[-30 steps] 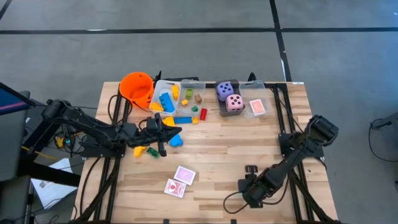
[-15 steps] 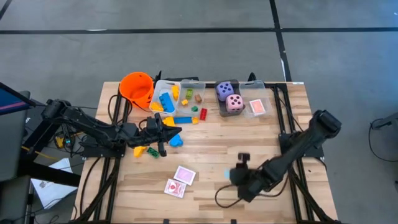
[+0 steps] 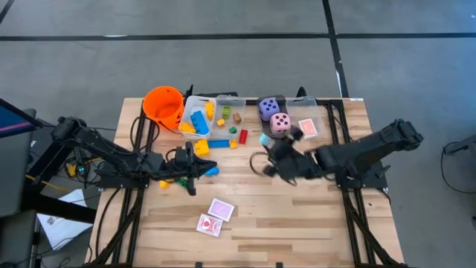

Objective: Pick & Place Toys
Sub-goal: Put the small light blue game piece into the left transparent bin, then put the pink deck of cards into the right transparent bin

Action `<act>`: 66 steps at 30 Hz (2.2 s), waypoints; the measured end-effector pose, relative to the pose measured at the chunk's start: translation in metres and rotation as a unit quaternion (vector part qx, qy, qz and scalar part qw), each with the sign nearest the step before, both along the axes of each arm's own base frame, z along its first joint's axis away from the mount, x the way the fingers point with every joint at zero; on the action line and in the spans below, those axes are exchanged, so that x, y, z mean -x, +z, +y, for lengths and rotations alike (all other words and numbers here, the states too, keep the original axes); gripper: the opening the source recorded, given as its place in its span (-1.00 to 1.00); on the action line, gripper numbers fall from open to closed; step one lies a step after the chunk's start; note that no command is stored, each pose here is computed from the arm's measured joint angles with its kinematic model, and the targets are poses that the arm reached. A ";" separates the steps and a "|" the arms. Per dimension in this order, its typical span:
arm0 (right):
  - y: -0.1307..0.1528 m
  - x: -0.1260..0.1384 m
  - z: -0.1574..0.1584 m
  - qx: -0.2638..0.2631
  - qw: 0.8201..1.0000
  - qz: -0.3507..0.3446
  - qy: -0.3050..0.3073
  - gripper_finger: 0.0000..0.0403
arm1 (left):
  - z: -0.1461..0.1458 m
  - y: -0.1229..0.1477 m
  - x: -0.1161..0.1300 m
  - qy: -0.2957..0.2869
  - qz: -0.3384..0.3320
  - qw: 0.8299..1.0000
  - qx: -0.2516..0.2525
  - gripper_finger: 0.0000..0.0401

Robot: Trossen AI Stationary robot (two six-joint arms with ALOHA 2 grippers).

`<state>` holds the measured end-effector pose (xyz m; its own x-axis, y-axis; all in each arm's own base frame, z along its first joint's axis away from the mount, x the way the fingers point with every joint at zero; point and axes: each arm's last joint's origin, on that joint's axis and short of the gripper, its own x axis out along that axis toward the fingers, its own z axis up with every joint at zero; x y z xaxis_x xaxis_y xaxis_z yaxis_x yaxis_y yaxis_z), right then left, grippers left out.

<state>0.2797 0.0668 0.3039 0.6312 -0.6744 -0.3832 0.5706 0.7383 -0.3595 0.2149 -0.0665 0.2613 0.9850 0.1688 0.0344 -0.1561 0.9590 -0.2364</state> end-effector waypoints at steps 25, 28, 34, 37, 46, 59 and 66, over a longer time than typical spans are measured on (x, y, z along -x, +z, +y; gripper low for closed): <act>-0.123 -0.134 -0.240 -0.118 0.982 -0.080 0.125 -0.14 | -0.029 -0.010 0.014 -0.071 0.055 0.996 0.001 -1.00; -0.114 -0.139 -0.245 -0.115 0.981 -0.083 0.131 -0.02 | -0.023 -0.007 0.013 -0.058 0.051 0.997 -0.029 -1.00; -0.079 -0.137 -0.234 -0.127 0.970 -0.099 0.183 0.24 | -0.013 -0.006 0.010 -0.035 0.053 0.997 -0.051 -1.00; -0.048 -0.125 -0.226 -0.136 0.966 -0.114 0.189 0.29 | -0.010 -0.006 0.009 -0.028 0.053 0.997 -0.051 -1.00; 0.030 -0.079 -0.140 -0.135 0.963 -0.072 0.222 0.29 | -0.010 -0.006 0.009 -0.028 0.052 0.997 -0.051 -1.00; 0.154 0.006 -0.039 -0.041 0.881 -0.335 0.332 0.29 | -0.010 -0.006 0.009 -0.028 0.052 0.997 -0.051 -1.00; 0.191 0.047 -0.026 0.029 0.826 -0.430 0.363 0.29 | -0.010 -0.006 0.009 -0.028 0.051 0.997 -0.051 -1.00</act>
<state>0.2331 0.0404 0.4949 0.8990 -0.0009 0.4379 0.0487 0.9940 -0.0979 0.2062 -0.0766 0.2556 0.9920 0.1149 -0.0526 -0.1206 0.9851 -0.1228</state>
